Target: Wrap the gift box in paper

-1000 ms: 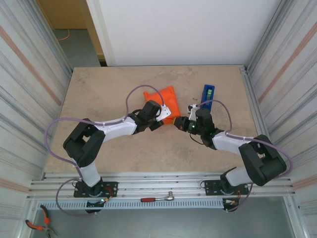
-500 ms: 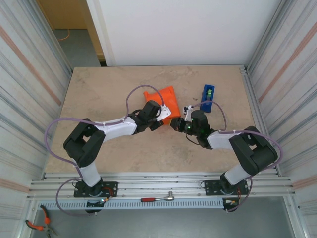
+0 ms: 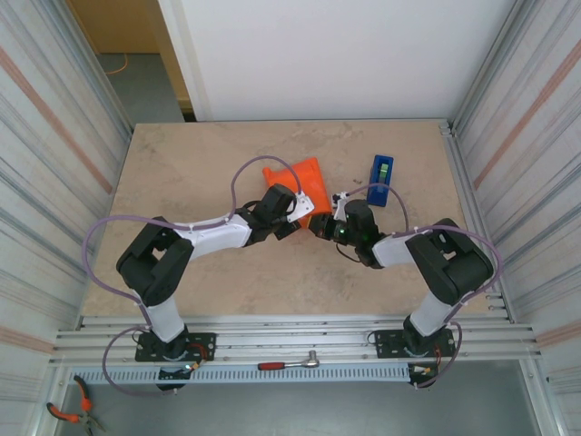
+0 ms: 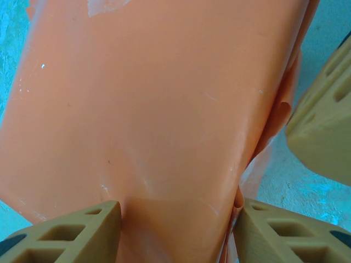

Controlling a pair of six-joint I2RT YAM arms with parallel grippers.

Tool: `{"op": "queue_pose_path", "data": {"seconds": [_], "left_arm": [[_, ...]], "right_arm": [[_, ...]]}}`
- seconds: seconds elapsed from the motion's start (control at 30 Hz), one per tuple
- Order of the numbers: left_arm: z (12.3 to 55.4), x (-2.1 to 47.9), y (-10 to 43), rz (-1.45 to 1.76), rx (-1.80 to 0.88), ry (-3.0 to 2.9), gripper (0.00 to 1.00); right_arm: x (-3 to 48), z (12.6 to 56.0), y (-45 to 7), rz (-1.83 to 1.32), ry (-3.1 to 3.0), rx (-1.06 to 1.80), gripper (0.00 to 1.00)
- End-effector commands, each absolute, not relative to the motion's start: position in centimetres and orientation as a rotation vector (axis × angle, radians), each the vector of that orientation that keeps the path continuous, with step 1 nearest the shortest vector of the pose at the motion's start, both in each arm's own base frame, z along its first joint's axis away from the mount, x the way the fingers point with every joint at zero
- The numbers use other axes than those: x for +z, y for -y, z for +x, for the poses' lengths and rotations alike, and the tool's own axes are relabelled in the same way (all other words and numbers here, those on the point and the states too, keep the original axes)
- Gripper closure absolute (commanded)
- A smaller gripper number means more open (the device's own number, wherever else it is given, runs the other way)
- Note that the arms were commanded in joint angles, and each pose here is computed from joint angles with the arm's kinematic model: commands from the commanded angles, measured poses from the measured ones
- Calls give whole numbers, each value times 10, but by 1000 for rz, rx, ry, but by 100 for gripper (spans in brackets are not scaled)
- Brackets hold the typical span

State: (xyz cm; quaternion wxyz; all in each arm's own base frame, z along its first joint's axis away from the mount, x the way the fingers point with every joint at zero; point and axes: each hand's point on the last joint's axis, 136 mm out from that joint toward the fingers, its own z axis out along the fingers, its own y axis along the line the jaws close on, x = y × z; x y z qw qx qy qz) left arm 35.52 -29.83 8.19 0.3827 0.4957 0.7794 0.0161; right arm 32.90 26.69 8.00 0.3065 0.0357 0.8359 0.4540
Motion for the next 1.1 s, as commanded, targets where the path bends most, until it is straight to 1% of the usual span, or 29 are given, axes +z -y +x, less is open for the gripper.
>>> {"op": "queue_pose_path", "data": {"seconds": [0.0, 0.4, 0.6, 0.7, 0.77, 0.83, 1.07], "left_arm": [[334, 42, 291, 1360, 30, -2079, 45], [332, 40, 292, 1369, 30, -2079, 45], [331, 40, 292, 1371, 30, -2079, 46], [331, 40, 292, 1373, 30, -2078, 46], [331, 40, 292, 1372, 29, -2079, 50], [331, 38, 292, 1376, 29, -2080, 52], [331, 37, 292, 1378, 30, -2083, 53]], "right_arm": [[90, 344, -269, 103, -2154, 1206, 100], [82, 354, -269, 146, -2171, 1222, 100], [88, 351, -267, 151, -2163, 1239, 88], [91, 348, -264, 150, -2166, 1230, 85], [94, 347, -262, 147, -2166, 1226, 83], [96, 346, -260, 147, -2167, 1220, 81], [94, 346, -255, 163, -2185, 1201, 74]]}}
